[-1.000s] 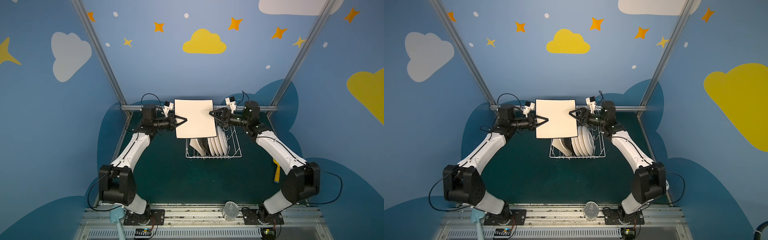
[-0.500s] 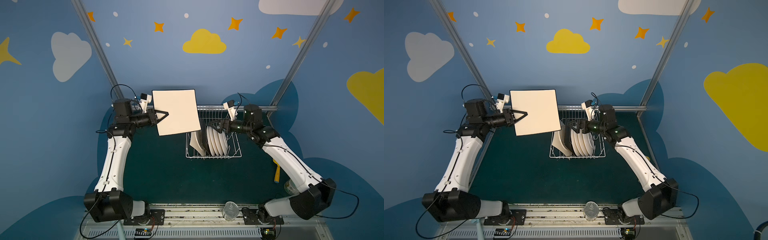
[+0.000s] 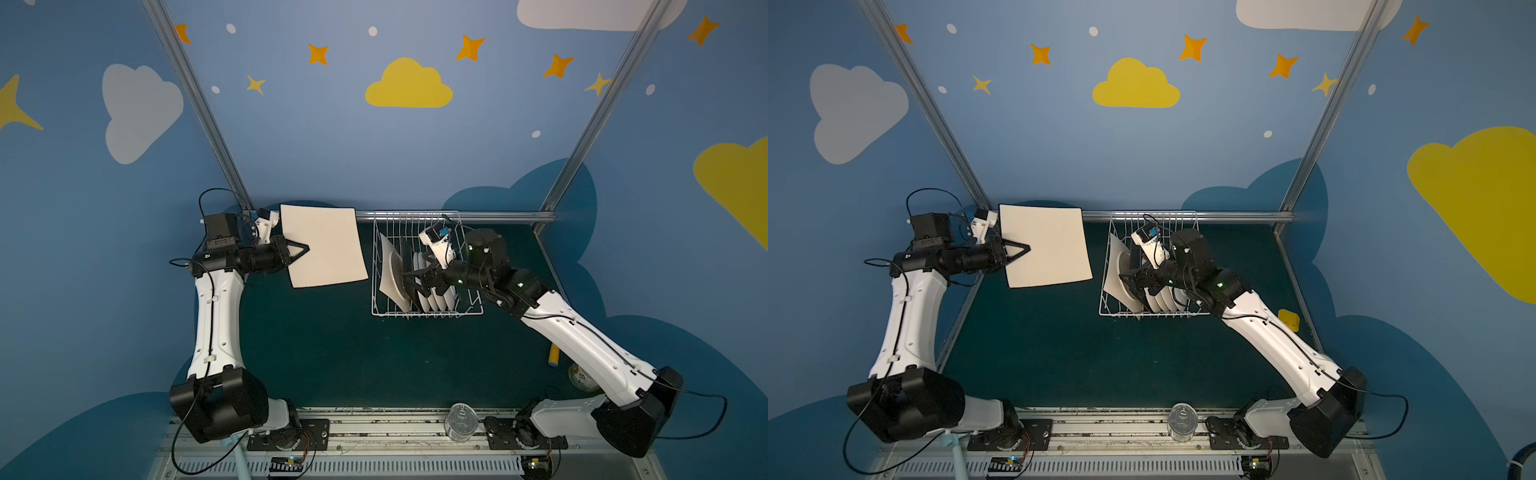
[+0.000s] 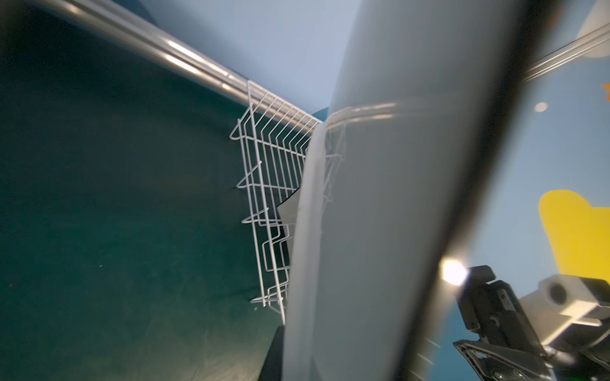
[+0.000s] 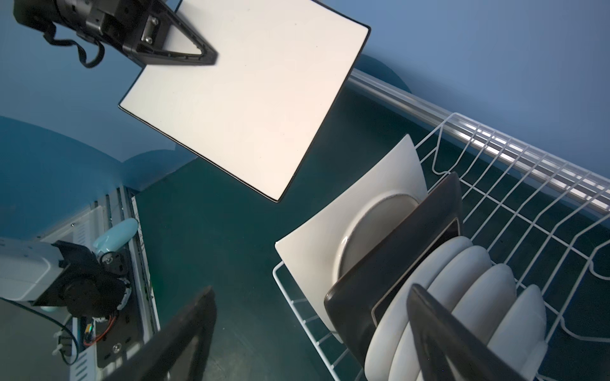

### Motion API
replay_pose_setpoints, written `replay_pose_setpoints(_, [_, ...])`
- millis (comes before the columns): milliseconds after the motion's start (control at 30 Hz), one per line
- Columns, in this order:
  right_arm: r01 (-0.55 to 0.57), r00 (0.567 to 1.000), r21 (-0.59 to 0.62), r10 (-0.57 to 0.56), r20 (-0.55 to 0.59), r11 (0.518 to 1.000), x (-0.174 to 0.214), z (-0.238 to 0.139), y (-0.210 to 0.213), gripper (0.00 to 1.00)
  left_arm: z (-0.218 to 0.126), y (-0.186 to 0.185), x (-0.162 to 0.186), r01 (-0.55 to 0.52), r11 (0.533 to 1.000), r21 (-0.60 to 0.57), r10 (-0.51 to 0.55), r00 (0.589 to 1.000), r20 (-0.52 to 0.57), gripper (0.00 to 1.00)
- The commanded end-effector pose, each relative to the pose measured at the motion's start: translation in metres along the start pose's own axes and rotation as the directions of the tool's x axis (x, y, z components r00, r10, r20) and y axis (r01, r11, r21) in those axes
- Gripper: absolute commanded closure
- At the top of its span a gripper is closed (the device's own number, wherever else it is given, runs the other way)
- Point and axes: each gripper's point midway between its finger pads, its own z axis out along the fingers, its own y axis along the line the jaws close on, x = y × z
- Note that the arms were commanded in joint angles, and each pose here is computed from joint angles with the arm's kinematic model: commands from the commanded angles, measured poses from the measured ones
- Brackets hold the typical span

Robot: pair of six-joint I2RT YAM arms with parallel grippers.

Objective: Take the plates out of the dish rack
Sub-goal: 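Carry the plate off with the left gripper while the right gripper returns to the rack, then lower the square cream plate flat onto the table beside the rack, open left gripper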

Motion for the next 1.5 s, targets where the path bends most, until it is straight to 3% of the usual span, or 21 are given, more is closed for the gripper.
replay_pose_setpoints(0, [0.047, 0.999, 0.023, -0.047, -0.013, 0.999, 0.007, 0.003, 0.002, 0.1, -0.002, 0.001, -0.005, -0.105, 0.994, -0.02, 0.105, 0.994, 0.001, 0.97])
replay_pose_setpoints(200, [0.07, 0.996, -0.002, -0.07, -0.049, 0.998, 0.013, 0.012, 0.015, 0.1, 0.017, 0.038, -0.001, -0.113, 0.99, -0.083, 0.107, 0.991, -0.077, 0.97])
replay_pose_setpoints(500, [0.079, 0.995, -0.022, -0.08, -0.055, 0.997, 0.015, 0.014, 0.018, 0.1, 0.046, 0.078, 0.006, -0.112, 0.99, -0.089, 0.096, 0.981, -0.169, 0.97])
replay_pose_setpoints(733, [0.065, 0.995, -0.031, -0.067, -0.073, 0.997, 0.018, 0.016, 0.02, 0.09, 0.074, 0.093, -0.001, -0.095, 0.995, -0.032, 0.086, 0.975, -0.203, 0.97])
replay_pose_setpoints(967, [0.057, 0.994, -0.014, -0.058, -0.088, 0.998, 0.025, 0.014, 0.017, 0.09, 0.109, 0.106, 0.004, -0.111, 0.993, -0.029, 0.097, 0.948, -0.304, 0.97])
replay_pose_setpoints(1267, [0.063, 0.993, 0.015, -0.062, -0.099, 0.998, 0.024, 0.008, 0.014, 0.09, 0.131, 0.12, 0.011, -0.02, 0.999, 0.042, 0.033, 0.942, -0.335, 0.97])
replay_pose_setpoints(1467, [0.076, 0.991, 0.03, -0.073, -0.11, 0.997, 0.027, 0.007, 0.012, 0.09, 0.14, 0.136, 0.014, 0.018, 0.999, 0.028, -0.006, 0.929, -0.369, 0.97])
